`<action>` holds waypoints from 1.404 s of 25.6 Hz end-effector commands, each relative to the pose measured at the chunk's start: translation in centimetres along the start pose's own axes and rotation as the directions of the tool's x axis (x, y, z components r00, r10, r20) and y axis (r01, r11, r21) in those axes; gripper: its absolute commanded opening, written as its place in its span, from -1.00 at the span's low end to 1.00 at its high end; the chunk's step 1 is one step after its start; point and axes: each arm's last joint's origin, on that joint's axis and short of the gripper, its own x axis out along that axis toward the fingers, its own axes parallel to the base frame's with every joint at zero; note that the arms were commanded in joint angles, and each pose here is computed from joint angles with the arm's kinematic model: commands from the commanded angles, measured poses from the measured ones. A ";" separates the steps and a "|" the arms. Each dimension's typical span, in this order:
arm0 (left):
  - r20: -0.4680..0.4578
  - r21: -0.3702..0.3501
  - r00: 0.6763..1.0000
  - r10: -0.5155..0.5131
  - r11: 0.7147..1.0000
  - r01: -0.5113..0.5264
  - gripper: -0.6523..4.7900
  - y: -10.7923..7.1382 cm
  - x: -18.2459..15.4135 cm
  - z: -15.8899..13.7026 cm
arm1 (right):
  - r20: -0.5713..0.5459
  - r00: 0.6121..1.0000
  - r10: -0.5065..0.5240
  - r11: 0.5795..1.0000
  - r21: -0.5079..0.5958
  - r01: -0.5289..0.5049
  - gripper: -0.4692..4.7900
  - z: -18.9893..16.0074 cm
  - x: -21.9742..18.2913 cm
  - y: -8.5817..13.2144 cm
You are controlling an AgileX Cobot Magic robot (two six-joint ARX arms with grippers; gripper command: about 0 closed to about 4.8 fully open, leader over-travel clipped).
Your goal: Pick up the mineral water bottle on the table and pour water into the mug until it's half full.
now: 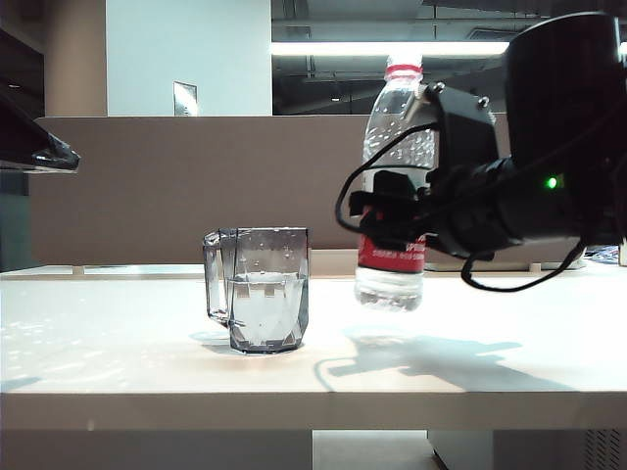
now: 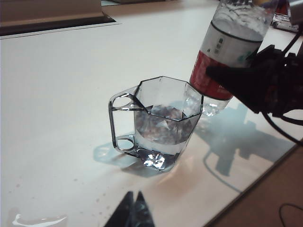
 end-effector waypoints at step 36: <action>0.010 0.001 1.000 -0.001 1.000 0.001 -0.78 0.0 0.0 0.2 | -0.007 0.999 0.038 0.999 -0.009 -0.038 0.70 -2.0 -5.1 0.5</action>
